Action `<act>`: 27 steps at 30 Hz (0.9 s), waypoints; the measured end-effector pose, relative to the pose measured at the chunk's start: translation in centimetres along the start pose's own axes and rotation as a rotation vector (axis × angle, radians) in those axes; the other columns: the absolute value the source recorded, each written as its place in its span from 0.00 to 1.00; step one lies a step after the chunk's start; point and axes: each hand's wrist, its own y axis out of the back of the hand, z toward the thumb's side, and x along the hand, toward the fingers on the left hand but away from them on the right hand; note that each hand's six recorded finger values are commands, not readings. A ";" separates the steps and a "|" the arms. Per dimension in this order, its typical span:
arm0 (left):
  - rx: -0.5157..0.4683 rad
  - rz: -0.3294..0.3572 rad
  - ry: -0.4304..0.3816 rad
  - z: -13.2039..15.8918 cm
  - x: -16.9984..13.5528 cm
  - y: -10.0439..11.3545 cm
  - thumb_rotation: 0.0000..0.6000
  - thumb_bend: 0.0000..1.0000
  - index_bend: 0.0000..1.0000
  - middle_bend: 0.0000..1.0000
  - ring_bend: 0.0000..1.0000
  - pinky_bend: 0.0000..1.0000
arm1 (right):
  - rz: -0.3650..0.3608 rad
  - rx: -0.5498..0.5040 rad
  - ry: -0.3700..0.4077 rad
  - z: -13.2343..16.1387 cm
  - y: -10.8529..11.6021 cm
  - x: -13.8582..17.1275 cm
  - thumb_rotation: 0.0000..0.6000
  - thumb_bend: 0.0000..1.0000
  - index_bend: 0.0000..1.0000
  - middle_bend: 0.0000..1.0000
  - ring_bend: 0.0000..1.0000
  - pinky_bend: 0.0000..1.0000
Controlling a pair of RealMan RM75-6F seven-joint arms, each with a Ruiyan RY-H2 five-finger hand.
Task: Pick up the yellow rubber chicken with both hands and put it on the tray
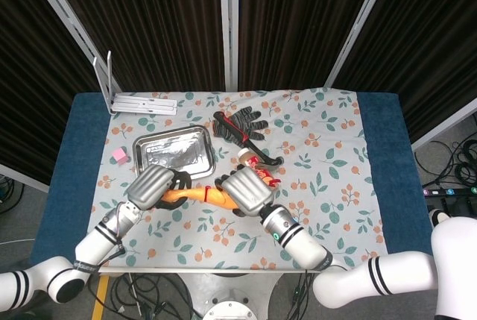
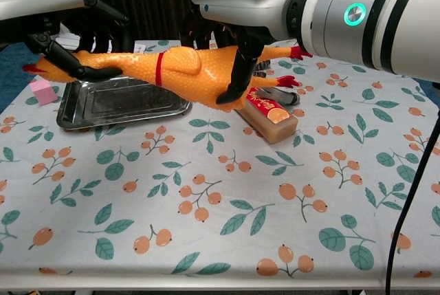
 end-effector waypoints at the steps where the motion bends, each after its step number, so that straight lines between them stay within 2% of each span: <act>1: 0.000 0.000 -0.001 0.0 0.0 0.0 1.00 0.63 0.74 0.77 0.66 0.73 | 0.000 -0.003 -0.001 0.0 0.1 0.0 1.00 1.00 1.00 0.98 0.75 0.39; 2: -0.001 0.001 -0.001 0.1 0.0 0.0 1.00 0.63 0.74 0.77 0.66 0.73 | -0.003 -0.005 -0.001 -0.1 0.1 0.0 1.00 0.98 1.00 0.98 0.75 0.39; 3: -0.001 0.001 -0.002 0.1 0.0 0.0 1.00 0.63 0.74 0.77 0.66 0.73 | -0.007 -0.006 -0.003 -0.1 0.2 0.0 1.00 0.91 1.00 0.98 0.74 0.38; 5: -0.002 0.003 -0.002 0.1 -0.1 0.1 1.00 0.63 0.74 0.77 0.66 0.73 | -0.015 -0.017 -0.007 -0.2 0.4 0.1 1.00 0.74 0.96 0.95 0.70 0.35; 6: -0.002 0.004 -0.001 0.1 -0.1 0.1 1.00 0.63 0.74 0.77 0.66 0.73 | -0.019 -0.023 -0.008 -0.3 0.5 0.1 1.00 0.62 0.89 0.90 0.65 0.33; 7: -0.003 0.004 0.000 0.1 -0.2 0.1 1.00 0.63 0.74 0.77 0.66 0.73 | -0.027 -0.030 -0.010 -0.4 0.7 0.1 1.00 0.54 0.81 0.85 0.60 0.31; 9: -0.005 0.006 0.001 0.0 -0.3 0.1 1.00 0.63 0.74 0.77 0.66 0.73 | -0.041 -0.029 -0.015 -0.6 1.0 0.2 1.00 0.34 0.51 0.67 0.47 0.28; 10: -0.006 0.007 0.003 0.0 -0.3 0.1 1.00 0.63 0.74 0.77 0.66 0.73 | -0.050 -0.026 -0.021 -0.8 1.1 0.2 1.00 0.27 0.40 0.60 0.43 0.27; 12: -0.007 0.008 0.005 -0.1 -0.4 0.1 1.00 0.63 0.74 0.77 0.66 0.73 | -0.064 -0.021 -0.032 -1.1 1.4 0.2 1.00 0.08 0.11 0.36 0.28 0.22; 13: -0.008 0.009 0.006 -0.1 -0.5 0.1 1.00 0.63 0.74 0.77 0.66 0.73 | -0.069 -0.020 -0.039 -1.3 1.5 0.3 1.00 0.03 0.04 0.26 0.22 0.20; 16: -0.011 0.015 0.008 -0.2 -0.6 0.2 1.00 0.63 0.74 0.77 0.66 0.73 | -0.064 -0.021 -0.047 -1.5 1.5 0.4 1.00 0.00 0.00 0.06 0.10 0.15; 18: -0.013 0.018 0.010 -0.2 -0.7 0.2 1.00 0.63 0.74 0.77 0.66 0.73 | -0.061 -0.021 -0.050 -1.7 1.6 0.5 1.00 0.00 0.00 0.01 0.07 0.14; 27: -0.022 0.035 0.041 -1.4 -1.1 0.4 1.00 0.63 0.74 0.77 0.66 0.73 | -0.099 -0.021 -0.080 -3.1 3.0 1.5 1.00 0.00 0.00 0.00 0.04 0.13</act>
